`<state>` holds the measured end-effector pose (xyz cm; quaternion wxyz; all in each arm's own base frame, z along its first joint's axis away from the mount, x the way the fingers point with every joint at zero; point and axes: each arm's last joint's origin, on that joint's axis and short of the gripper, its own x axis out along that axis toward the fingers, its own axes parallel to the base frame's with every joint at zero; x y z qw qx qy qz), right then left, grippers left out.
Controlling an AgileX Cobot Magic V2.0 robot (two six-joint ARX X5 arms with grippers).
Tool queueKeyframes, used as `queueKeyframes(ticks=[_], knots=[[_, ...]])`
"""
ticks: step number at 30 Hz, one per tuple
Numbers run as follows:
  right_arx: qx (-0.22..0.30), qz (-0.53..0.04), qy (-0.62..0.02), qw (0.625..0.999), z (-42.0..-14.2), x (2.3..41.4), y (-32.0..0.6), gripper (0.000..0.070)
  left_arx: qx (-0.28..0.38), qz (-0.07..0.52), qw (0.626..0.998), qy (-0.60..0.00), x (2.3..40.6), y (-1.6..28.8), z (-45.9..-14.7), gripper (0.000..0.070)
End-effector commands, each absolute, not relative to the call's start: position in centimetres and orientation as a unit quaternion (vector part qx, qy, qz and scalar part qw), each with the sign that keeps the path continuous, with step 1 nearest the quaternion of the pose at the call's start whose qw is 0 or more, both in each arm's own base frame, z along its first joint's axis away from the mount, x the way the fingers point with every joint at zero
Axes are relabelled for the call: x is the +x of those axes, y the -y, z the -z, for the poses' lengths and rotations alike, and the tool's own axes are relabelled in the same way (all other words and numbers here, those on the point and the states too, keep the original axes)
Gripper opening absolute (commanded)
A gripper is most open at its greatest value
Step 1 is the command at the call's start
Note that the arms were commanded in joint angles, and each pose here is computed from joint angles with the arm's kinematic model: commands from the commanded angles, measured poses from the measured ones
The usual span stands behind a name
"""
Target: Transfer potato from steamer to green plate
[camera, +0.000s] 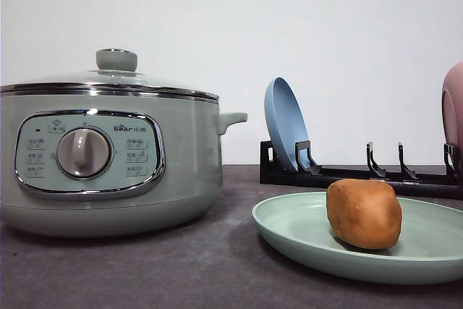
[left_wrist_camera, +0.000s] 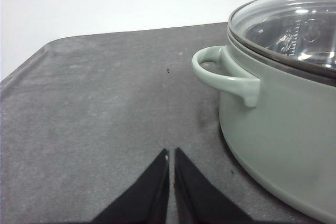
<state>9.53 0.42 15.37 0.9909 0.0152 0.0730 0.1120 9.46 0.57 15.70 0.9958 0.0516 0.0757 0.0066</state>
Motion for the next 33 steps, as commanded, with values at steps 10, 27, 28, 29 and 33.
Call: queueKeyframes(ticks=[10, 27, 28, 29, 33], knots=[[0.024, -0.112, -0.075, 0.991, -15.21, 9.54, -0.43, 0.0, 0.049, -0.008, 0.995, -0.089, 9.54, -0.61, -14.94, 0.001], [0.024, -0.112, -0.075, 0.991, -15.21, 9.54, -0.43, 0.0, 0.049, -0.008, 0.995, -0.089, 9.54, -0.61, -14.94, 0.001], [0.024, -0.112, -0.075, 0.991, -15.21, 9.54, -0.43, 0.0, 0.049, -0.008, 0.995, -0.089, 9.54, -0.61, -14.94, 0.001], [0.024, -0.112, -0.075, 0.991, -15.21, 9.54, -0.43, 0.0, 0.049, -0.008, 0.995, -0.089, 9.54, -0.61, -14.94, 0.001], [0.024, -0.112, -0.075, 0.991, -15.21, 9.54, -0.43, 0.0, 0.049, -0.008, 0.995, -0.089, 9.54, -0.61, -14.94, 0.001]])
